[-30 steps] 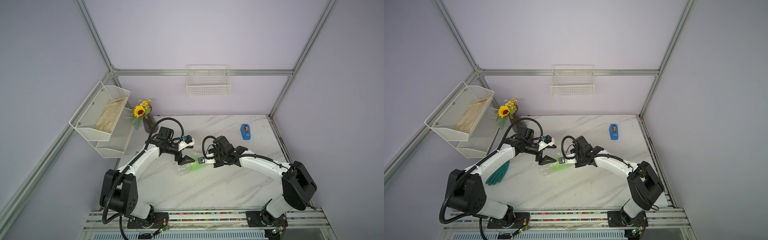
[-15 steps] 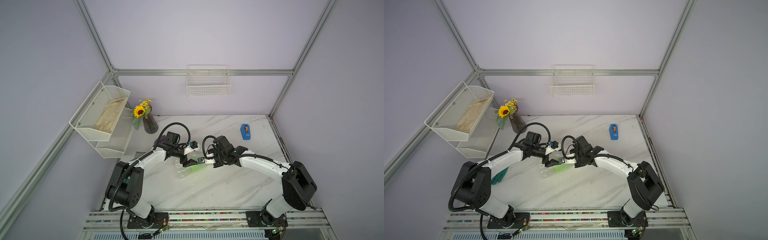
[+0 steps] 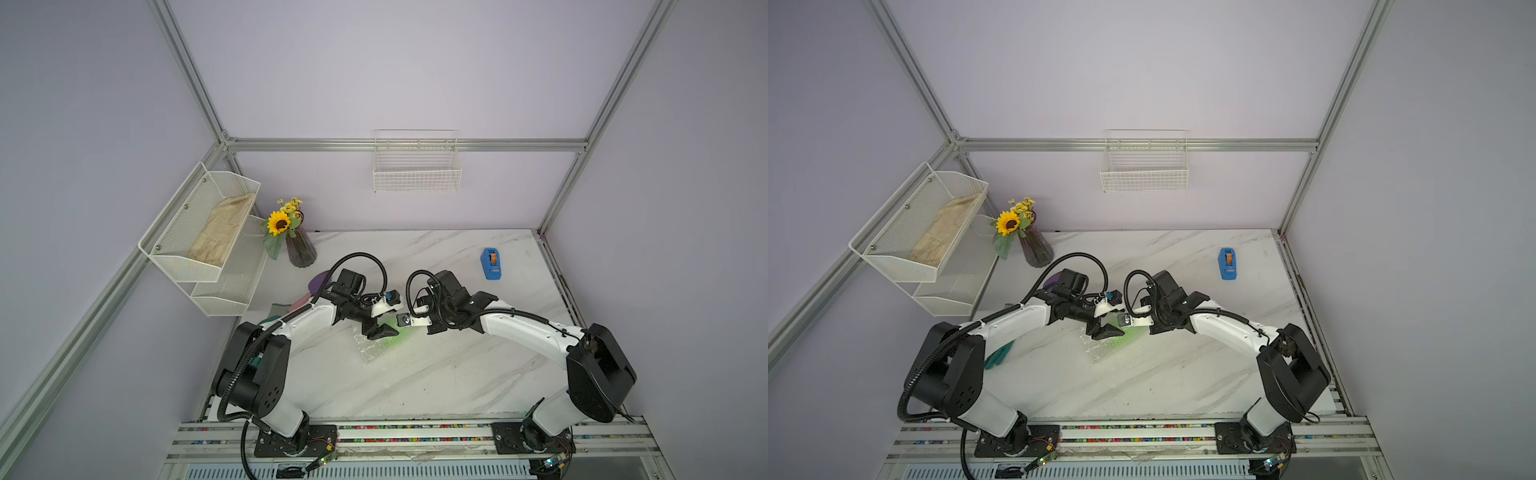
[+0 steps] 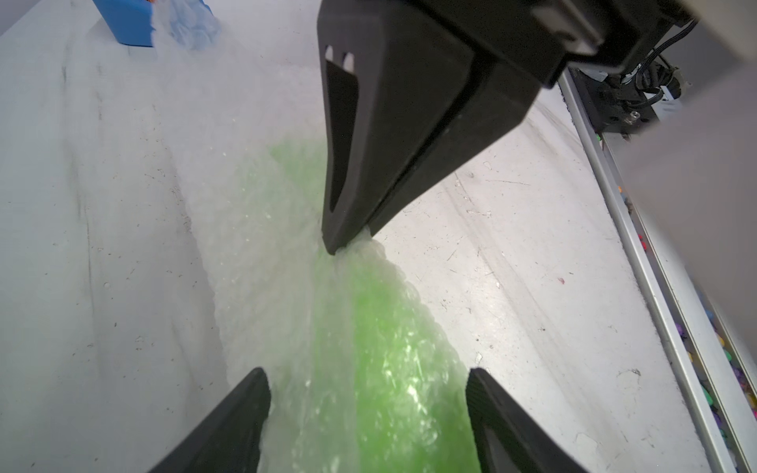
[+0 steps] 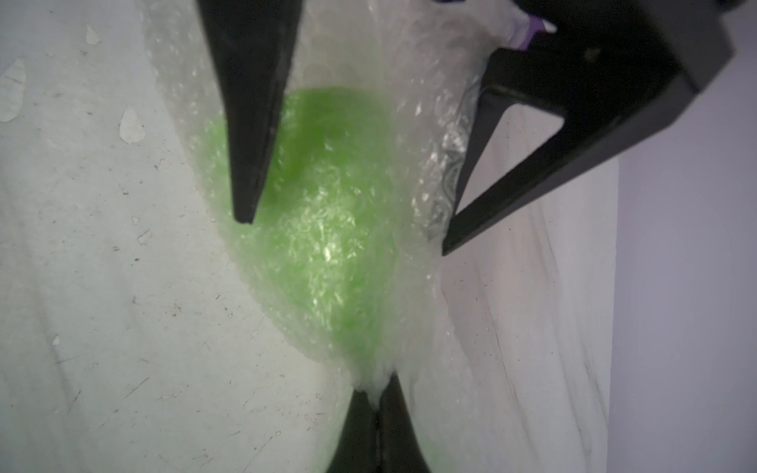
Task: Wrap wine glasses in bubble wrap
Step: Adjust the bubble wrap at the center of the board.
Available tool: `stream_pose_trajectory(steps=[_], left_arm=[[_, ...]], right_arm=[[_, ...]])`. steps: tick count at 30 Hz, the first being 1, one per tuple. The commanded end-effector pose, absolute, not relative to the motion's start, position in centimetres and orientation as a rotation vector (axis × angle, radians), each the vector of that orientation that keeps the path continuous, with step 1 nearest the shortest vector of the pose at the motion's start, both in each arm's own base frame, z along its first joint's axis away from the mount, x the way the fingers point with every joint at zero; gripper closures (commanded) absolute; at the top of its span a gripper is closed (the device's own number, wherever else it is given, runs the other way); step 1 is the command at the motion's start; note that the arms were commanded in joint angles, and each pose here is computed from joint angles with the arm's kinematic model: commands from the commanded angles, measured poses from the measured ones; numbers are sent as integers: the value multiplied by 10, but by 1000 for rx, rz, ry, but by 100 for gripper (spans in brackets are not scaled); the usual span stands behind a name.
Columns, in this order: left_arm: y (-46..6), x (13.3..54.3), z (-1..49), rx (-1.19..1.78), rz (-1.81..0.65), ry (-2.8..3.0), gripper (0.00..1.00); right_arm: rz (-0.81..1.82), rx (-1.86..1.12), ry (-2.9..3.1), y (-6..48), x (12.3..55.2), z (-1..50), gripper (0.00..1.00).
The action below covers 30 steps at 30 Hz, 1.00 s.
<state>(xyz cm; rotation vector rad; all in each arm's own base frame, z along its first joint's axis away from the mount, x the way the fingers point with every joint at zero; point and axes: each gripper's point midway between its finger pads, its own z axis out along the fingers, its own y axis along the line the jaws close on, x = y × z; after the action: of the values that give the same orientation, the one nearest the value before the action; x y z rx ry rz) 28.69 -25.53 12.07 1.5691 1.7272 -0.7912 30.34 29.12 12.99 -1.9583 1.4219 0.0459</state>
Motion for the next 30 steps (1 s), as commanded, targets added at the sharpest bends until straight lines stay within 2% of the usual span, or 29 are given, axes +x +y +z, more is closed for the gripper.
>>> stream_pose_trajectory(steps=[1, 4, 6, 16, 19, 22, 26, 27, 30], left_arm=[[-257, 288, 121, 1533, -736, 1751, 31], [-255, 295, 121, 1499, -670, 1752, 47], [-254, 297, 121, 1489, -635, 1746, 54], [-248, 292, 130, 1497, -597, 1728, 69], [-249, 287, 132, 1518, -616, 1716, 76], [-249, 285, 130, 1542, -637, 1722, 90], [-249, 282, 125, 1583, -650, 1747, 91], [-248, 282, 124, 1588, -648, 1753, 91], [-246, 280, 123, 1617, -632, 1745, 91]], right_arm=[[53, -1931, 1366, 294, 303, 143, 100], [67, -1931, 1372, 295, 302, 142, 100], [79, -1930, 1378, 295, 300, 141, 100], [118, -1934, 1429, 293, 296, 133, 100], [118, -1934, 1429, 293, 296, 132, 100], [123, -1914, 1418, 296, 298, 138, 100], [161, -1850, 1423, 302, 298, 158, 100], [161, -1833, 1417, 302, 298, 164, 99], [148, -1797, 1395, 298, 295, 178, 80]])
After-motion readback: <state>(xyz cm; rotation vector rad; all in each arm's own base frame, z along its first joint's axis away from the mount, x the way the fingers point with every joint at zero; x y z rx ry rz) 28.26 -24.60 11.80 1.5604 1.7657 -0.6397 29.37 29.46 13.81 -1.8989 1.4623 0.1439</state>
